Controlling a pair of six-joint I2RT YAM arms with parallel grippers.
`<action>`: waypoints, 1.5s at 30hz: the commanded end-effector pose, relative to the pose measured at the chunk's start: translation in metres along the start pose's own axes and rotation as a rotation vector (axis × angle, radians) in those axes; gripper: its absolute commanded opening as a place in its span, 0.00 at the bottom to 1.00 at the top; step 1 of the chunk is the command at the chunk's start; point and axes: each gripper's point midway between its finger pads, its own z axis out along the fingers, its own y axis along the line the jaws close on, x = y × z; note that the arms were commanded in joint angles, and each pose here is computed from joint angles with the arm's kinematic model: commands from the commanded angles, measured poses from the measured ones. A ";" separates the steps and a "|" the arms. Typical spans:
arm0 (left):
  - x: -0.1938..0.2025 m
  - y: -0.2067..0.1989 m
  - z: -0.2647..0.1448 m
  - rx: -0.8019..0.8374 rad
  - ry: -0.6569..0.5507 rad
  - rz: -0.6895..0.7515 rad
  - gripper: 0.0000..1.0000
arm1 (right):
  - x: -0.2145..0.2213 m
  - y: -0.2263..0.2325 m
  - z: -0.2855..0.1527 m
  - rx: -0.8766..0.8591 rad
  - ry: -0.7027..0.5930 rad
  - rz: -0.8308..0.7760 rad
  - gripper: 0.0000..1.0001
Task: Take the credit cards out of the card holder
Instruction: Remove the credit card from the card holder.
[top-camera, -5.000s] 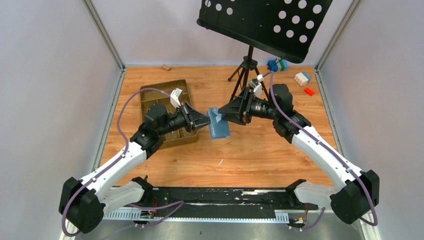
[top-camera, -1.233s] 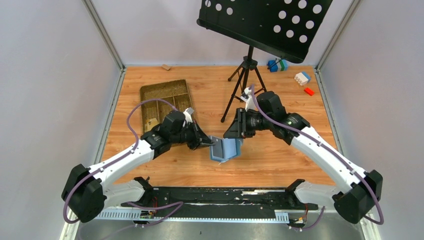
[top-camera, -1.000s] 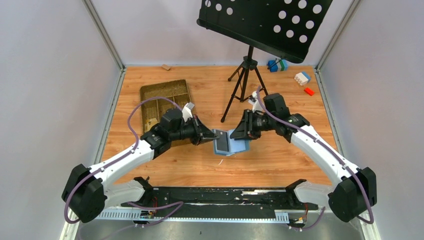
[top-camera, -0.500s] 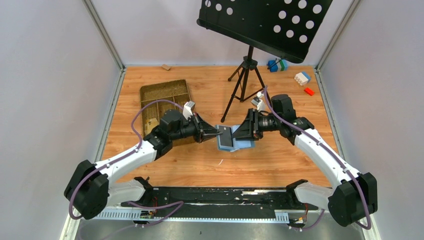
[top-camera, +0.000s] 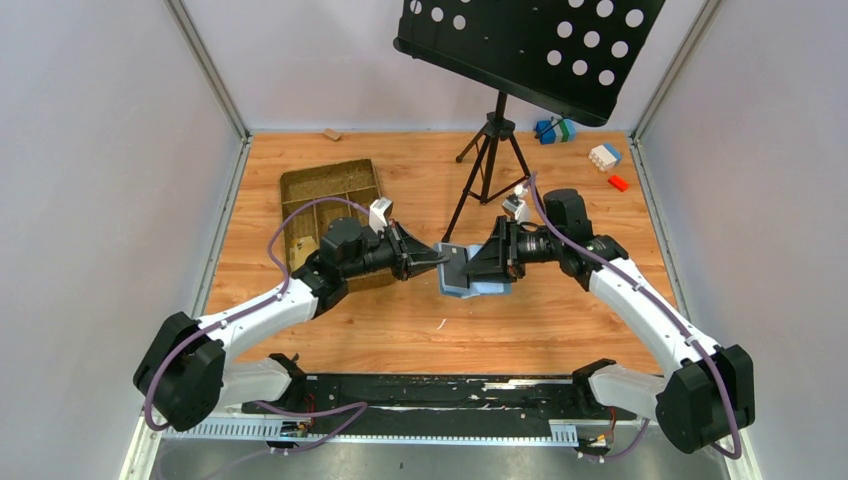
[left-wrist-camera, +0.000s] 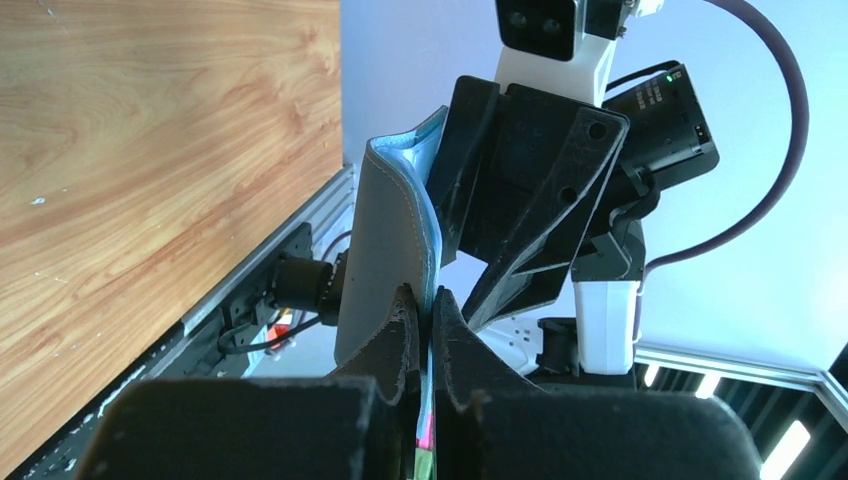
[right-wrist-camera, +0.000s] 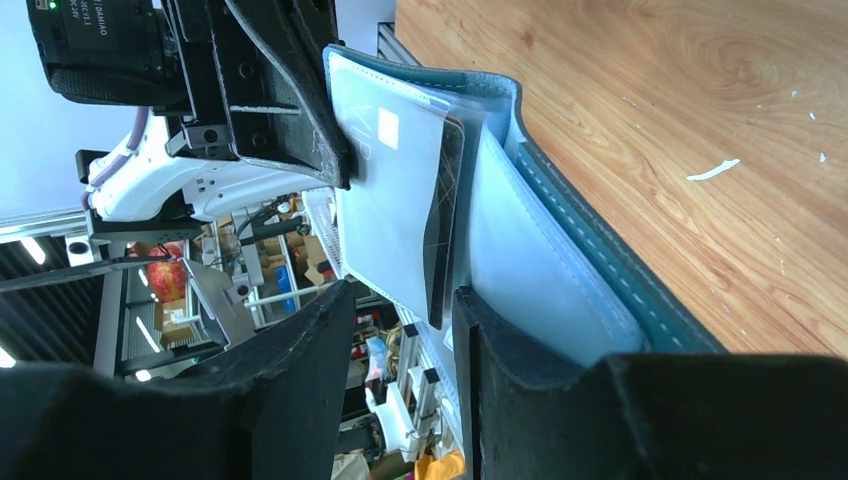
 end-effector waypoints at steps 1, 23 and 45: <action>0.001 -0.059 -0.007 0.202 0.012 0.054 0.00 | 0.000 -0.003 0.002 -0.013 -0.011 0.047 0.43; 0.006 -0.046 -0.013 0.226 0.015 0.026 0.00 | -0.018 0.043 -0.015 -0.285 -0.130 0.072 0.32; 0.007 -0.052 -0.013 0.252 0.019 0.050 0.40 | -0.030 0.043 -0.010 -0.271 -0.141 0.091 0.00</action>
